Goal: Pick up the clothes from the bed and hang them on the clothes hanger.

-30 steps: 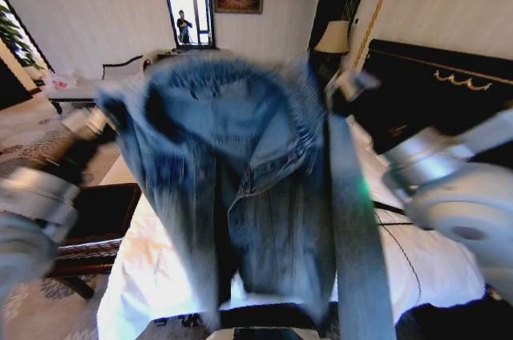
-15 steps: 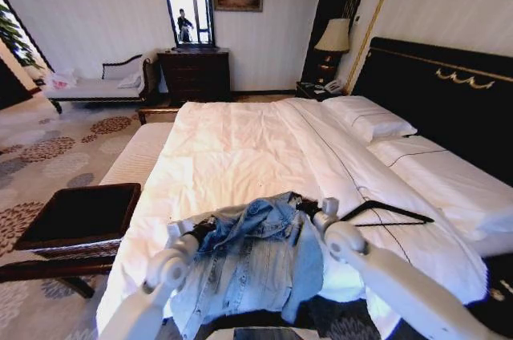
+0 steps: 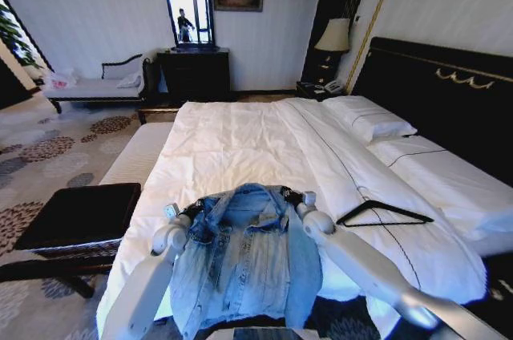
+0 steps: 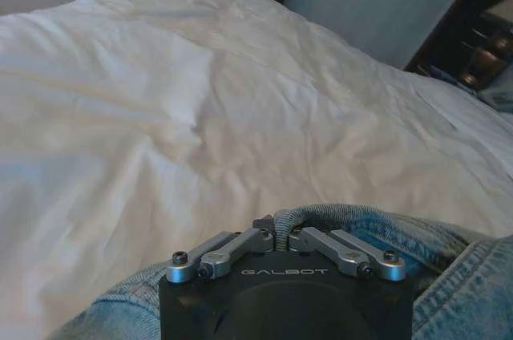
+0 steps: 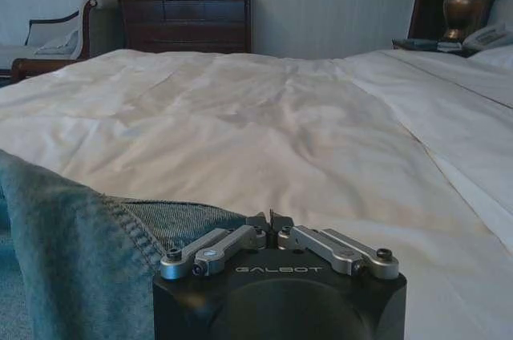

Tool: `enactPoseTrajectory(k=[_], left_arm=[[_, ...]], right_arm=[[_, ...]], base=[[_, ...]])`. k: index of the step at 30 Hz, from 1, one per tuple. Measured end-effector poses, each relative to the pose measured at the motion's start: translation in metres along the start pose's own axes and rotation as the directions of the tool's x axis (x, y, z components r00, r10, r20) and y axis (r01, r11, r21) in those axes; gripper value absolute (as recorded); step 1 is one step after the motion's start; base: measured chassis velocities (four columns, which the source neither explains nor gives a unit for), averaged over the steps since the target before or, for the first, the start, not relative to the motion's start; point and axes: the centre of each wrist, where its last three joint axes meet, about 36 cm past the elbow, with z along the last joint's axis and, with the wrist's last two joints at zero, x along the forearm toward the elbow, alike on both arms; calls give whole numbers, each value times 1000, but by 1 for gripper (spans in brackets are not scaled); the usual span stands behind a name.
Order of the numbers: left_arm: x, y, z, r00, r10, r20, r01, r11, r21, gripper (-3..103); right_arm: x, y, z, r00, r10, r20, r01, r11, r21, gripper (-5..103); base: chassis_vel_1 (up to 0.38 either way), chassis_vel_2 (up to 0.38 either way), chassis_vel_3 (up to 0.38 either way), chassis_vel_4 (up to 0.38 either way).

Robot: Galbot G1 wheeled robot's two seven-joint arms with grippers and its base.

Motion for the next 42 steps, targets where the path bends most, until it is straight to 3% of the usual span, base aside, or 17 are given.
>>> enactPoseTrajectory(k=[5, 13, 16, 18, 22, 24, 25, 27, 29, 30, 32, 34, 36, 38, 42], left_arm=[[-25, -6, -1, 999, 29, 21, -30, 999, 24, 3], [-46, -18, 10, 998, 68, 14, -69, 998, 13, 0], [-45, -22, 14, 999, 53, 11, -53, 998, 17, 13], [-42, -23, 14, 998, 55, 16, -55, 998, 16, 13], [-10, -12, 5, 996, 60, 67, -59, 998, -20, 34], [1, -6, 2, 995, 59, 86, -57, 998, -34, 40], [16, 2, -1, 992, 60, 108, -55, 997, -46, 45], [28, 8, -4, 990, 62, 127, -55, 997, -53, 45], [58, 12, -15, 980, 81, 180, -74, 996, -45, 56], [75, 12, -19, 974, 94, 208, -87, 995, -39, 61], [111, 9, -28, 956, 116, 268, -111, 993, -37, 72], [122, 9, -31, 949, 117, 292, -110, 993, -40, 72], [132, 9, -34, 939, 100, 329, -87, 995, -55, 84], [142, 7, -42, 925, 85, 369, -73, 996, -48, 93], [165, 3, -52, 907, 84, 413, -93, 996, 0, 97]], right_arm=[[-22, 7, 6, 1000, 8, 11, -8, 999, 32, 2], [-41, 20, 23, 999, 33, 18, -34, 997, 76, 2], [-45, 32, 28, 997, 47, 55, -51, 996, 76, 2], [-44, 32, 28, 996, 40, 77, -46, 996, 77, 7], [-28, 25, 17, 982, 69, 173, -85, 992, 90, 28], [-22, 19, 13, 976, 95, 196, -114, 990, 87, 28], [-12, 9, 7, 967, 126, 220, -145, 987, 75, 33], [-1, 1, 2, 961, 145, 236, -163, 985, 56, 39], [24, -9, -2, 958, 158, 237, -163, 987, 1, 50], [38, -11, 0, 963, 154, 221, -151, 988, -33, 50], [74, -1, 5, 978, 112, 175, -91, 988, -126, 61], [88, 5, 6, 983, 91, 156, -66, 985, -160, 66], [113, 20, 7, 990, 48, 135, -19, 977, -212, 78], [133, 34, 9, 992, 9, 124, 21, 972, -235, 83], [149, 48, 15, 995, -34, 95, 58, 964, -261, 93]], base=[[0, 0, 0, 0], [0, 0, 0, 0], [0, 0, 0, 0], [0, 0, 0, 0], [0, 0, 0, 0], [0, 0, 0, 0], [0, 0, 0, 0], [0, 0, 0, 0], [0, 0, 0, 0], [0, 0, 0, 0], [0, 0, 0, 0], [0, 0, 0, 0], [0, 0, 0, 0], [0, 0, 0, 0], [0, 0, 0, 0]])
